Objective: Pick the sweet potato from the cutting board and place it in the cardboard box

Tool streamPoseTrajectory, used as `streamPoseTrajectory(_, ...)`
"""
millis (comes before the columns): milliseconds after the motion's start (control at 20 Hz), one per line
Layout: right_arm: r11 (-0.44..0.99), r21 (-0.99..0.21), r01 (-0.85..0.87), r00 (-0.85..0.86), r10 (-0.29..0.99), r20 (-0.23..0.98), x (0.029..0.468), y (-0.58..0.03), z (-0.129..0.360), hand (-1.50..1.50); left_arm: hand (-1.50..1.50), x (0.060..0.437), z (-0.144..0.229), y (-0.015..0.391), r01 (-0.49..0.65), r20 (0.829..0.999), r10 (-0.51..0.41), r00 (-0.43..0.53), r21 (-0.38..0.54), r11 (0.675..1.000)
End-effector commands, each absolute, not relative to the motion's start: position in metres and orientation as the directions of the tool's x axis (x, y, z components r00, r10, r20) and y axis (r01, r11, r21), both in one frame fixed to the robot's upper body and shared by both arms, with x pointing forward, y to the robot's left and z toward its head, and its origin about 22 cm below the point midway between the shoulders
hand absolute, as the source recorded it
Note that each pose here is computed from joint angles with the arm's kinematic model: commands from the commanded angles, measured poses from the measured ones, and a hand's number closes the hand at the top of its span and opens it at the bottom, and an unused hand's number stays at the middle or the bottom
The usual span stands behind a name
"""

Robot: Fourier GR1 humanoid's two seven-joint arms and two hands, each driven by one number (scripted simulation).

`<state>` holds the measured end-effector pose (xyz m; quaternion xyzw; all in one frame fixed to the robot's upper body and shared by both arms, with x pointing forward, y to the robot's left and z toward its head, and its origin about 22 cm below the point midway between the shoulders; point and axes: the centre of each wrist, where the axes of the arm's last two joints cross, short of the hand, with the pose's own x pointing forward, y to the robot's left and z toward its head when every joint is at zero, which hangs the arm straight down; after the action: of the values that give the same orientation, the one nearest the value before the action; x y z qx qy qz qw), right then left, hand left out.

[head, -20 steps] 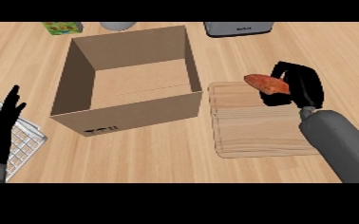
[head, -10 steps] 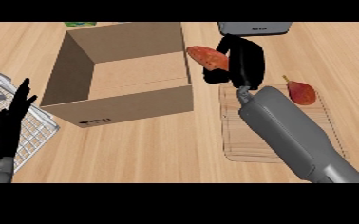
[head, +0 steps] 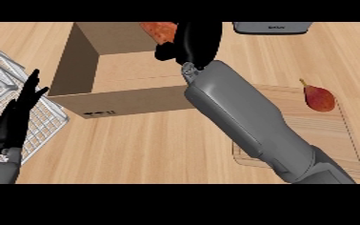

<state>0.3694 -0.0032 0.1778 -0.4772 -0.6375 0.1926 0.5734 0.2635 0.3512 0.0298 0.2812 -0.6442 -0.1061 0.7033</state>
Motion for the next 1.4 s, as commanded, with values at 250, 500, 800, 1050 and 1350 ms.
streamPoseTrajectory(250, 0.475, -0.781, 0.406, 0.300, 0.738, 0.605, 0.405, 0.006, 0.188, 1.50, 0.00, 0.268, 0.011, 0.346, -0.191, 0.836, -0.520, 0.176, 0.548, 0.815)
streamPoseTrajectory(500, 0.417, -0.804, 0.423, 0.397, 0.713, 0.578, 0.429, -0.015, 0.163, 1.50, 0.00, 0.275, 0.023, 0.332, -0.184, 0.841, -0.516, 0.160, 0.539, 0.822)
streamPoseTrajectory(800, 0.540, -0.730, 0.419, 0.471, 0.558, 0.683, 0.435, -0.037, 0.133, -1.50, 0.00, 0.280, 0.025, 0.330, -0.170, 0.847, -0.513, 0.141, 0.531, 0.830)
streamPoseTrajectory(1050, 0.561, -0.695, 0.450, 0.396, 0.572, 0.719, 0.438, -0.044, 0.120, -1.50, 0.00, 0.284, 0.023, 0.336, -0.147, 0.844, -0.519, 0.135, 0.535, 0.832)
streamPoseTrajectory(1350, 0.566, -0.568, 0.598, 0.218, 0.567, 0.794, 0.438, -0.037, 0.134, -1.50, 0.00, 0.282, 0.027, 0.340, -0.167, 0.840, -0.520, 0.156, 0.541, 0.824)
